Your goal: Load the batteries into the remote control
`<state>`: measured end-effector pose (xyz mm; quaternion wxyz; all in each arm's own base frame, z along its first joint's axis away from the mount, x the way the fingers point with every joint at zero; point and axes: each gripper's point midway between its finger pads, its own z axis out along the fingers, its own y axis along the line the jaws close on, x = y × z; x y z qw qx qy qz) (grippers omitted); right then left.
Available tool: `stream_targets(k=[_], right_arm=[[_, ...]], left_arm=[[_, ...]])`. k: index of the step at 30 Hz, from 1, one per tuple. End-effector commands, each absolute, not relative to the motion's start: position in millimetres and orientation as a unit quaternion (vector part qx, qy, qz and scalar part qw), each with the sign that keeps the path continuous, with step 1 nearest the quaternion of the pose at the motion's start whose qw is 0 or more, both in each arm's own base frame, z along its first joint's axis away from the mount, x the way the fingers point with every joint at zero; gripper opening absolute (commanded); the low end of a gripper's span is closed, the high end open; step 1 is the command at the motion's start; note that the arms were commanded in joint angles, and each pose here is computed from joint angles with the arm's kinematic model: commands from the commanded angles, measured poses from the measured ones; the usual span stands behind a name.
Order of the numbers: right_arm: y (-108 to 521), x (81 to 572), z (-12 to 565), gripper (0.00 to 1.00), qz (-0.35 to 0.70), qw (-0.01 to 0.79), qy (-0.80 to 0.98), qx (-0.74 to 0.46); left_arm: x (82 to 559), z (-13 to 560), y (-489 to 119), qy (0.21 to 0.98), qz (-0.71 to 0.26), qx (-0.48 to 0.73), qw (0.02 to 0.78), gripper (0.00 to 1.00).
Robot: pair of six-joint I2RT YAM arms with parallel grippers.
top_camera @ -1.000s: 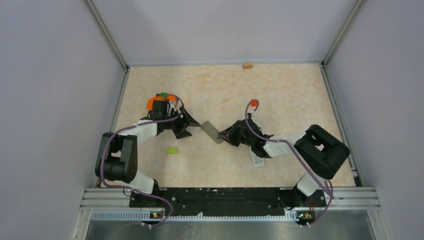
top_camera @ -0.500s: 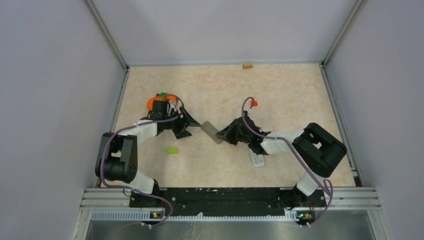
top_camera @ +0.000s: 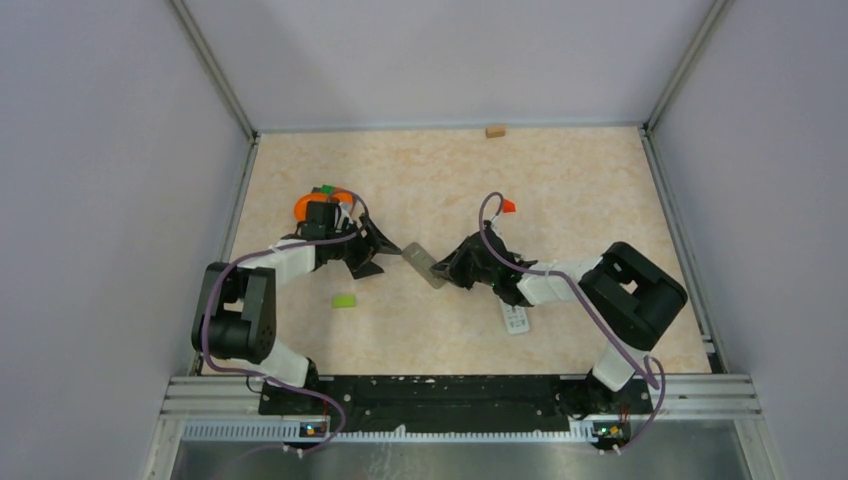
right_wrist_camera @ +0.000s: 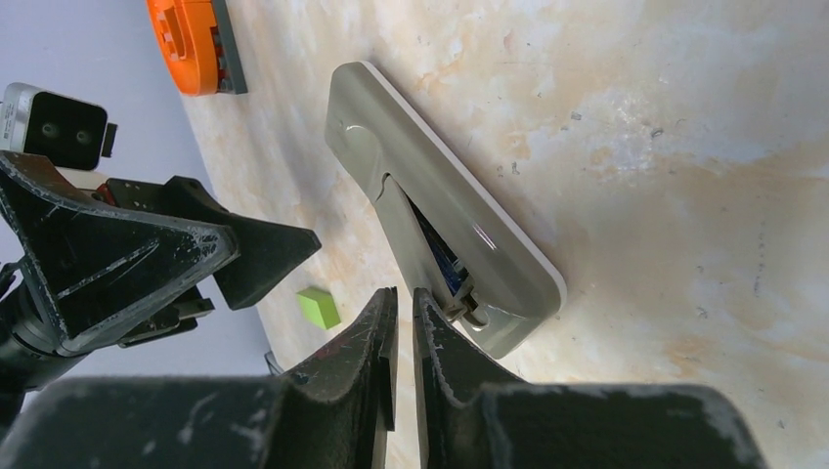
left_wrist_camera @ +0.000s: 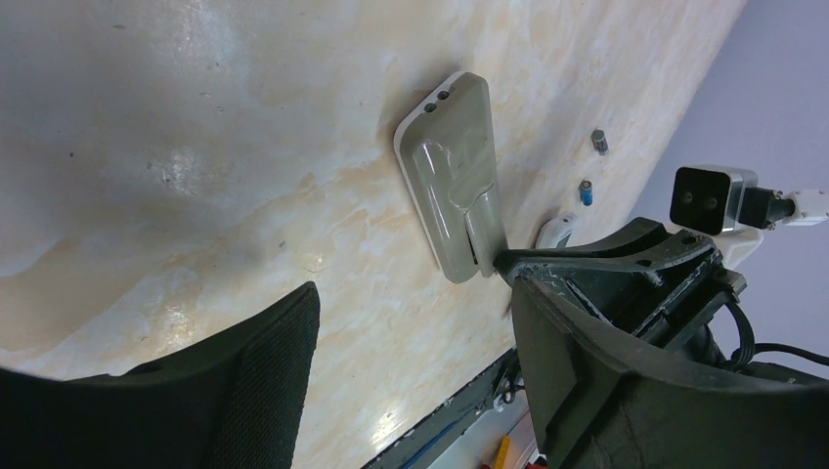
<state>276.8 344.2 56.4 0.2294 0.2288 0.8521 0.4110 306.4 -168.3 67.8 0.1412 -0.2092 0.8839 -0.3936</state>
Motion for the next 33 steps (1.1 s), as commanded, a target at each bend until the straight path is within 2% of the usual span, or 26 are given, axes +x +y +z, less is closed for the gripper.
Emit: stream_targets(k=[1, 10, 13, 20, 27, 33], right_arm=[[354.9, 277.9, 70.6, 0.14, 0.424, 0.240, 0.848, 0.208], [342.9, 279.1, 98.3, 0.26, 0.430, 0.278, 0.835, 0.202], [335.5, 277.7, 94.8, 0.31, 0.410, 0.280, 0.843, 0.205], [329.4, 267.0, 76.5, 0.36, 0.370, 0.259, 0.868, 0.206], [342.3, 265.9, 79.7, 0.34, 0.389, 0.247, 0.867, 0.189], [348.7, 270.2, 76.4, 0.32, 0.395, 0.240, 0.865, 0.197]], left_arm=[[312.4, 74.8, -171.1, 0.881, -0.403, -0.194, 0.156, 0.75], [319.1, 75.0, -171.9, 0.877, -0.405, -0.200, 0.163, 0.77], [327.8, 76.1, -170.2, 0.877, -0.400, -0.201, 0.176, 0.80], [356.5, 76.0, -166.7, 0.881, -0.380, -0.191, 0.209, 0.86], [373.8, 68.5, -170.5, 0.882, -0.382, -0.178, 0.212, 0.72], [370.6, 61.3, -178.5, 0.884, -0.392, -0.169, 0.192, 0.71]])
